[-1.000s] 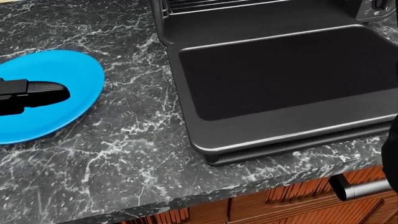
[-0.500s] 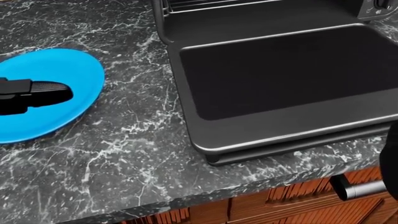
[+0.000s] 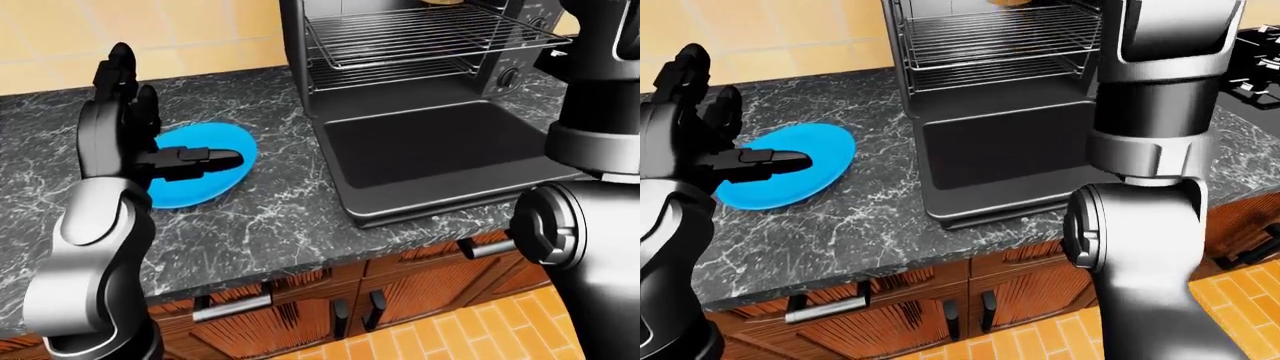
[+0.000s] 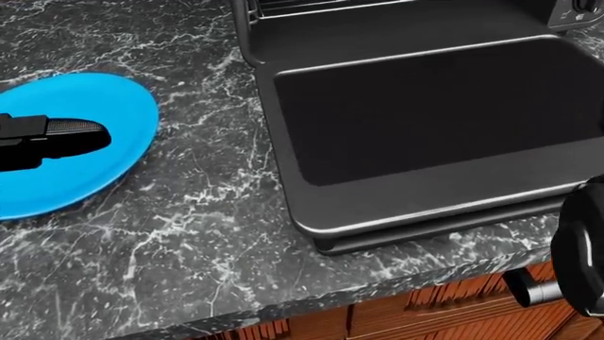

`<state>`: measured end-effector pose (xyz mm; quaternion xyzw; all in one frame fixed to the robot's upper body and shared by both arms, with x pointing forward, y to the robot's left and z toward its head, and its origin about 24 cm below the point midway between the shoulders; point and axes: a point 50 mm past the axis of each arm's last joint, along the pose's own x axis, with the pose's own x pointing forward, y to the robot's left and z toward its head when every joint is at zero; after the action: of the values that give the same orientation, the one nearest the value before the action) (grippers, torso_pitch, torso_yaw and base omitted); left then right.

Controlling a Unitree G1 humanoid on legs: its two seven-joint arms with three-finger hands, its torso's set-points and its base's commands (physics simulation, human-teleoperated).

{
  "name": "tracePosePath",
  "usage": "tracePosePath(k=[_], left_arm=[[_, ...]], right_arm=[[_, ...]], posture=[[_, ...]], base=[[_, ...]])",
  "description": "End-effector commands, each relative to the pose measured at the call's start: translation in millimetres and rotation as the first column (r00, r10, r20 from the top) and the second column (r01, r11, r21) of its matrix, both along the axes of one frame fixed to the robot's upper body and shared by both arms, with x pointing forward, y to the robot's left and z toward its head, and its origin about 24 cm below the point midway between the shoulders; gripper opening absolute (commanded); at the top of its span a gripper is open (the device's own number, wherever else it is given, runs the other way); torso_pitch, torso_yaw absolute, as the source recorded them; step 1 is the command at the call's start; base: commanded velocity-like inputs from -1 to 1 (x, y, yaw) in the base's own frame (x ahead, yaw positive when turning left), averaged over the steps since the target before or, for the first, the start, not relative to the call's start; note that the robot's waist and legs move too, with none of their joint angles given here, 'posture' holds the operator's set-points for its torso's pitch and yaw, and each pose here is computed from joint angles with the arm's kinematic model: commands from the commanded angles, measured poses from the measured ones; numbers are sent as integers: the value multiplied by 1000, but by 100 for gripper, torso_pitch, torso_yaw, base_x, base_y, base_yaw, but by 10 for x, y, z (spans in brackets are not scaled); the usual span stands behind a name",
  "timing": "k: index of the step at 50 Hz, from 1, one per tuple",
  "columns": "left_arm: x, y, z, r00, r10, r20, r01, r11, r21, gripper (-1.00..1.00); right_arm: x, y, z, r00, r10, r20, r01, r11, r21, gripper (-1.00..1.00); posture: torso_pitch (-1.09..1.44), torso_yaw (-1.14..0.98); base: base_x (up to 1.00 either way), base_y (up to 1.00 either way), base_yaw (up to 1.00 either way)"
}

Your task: Pick the bread from the top rack and place it on the plate on the counter.

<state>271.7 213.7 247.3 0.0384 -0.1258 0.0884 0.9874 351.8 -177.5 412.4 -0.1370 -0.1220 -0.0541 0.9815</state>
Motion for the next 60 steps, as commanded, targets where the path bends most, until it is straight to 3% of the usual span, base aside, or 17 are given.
tracePosePath(k=[1,10,30,60], left_arm=[[-63,-7,162,996,-1,86,0,1000,18,100],[-72,-2,127,998,-2,68,2,1000,6,100],[-87,26,94,998,8,60,-8,1000,-4,100],[-113,47,88,998,12,57,-11,1000,-13,100]], right_arm=[[-131,34,188,997,22,74,-22,1000,-2,-100],[-207,190,229,990,112,83,-111,994,-12,-100],[-220,510,310,968,234,94,-231,972,-37,-100],[-139,751,358,947,310,84,-305,950,-64,-100]], posture=[[0,3],[0,8],[0,18],[0,33]], base=[[0,0,0],[0,0,0],[0,0,0],[0,0,0]])
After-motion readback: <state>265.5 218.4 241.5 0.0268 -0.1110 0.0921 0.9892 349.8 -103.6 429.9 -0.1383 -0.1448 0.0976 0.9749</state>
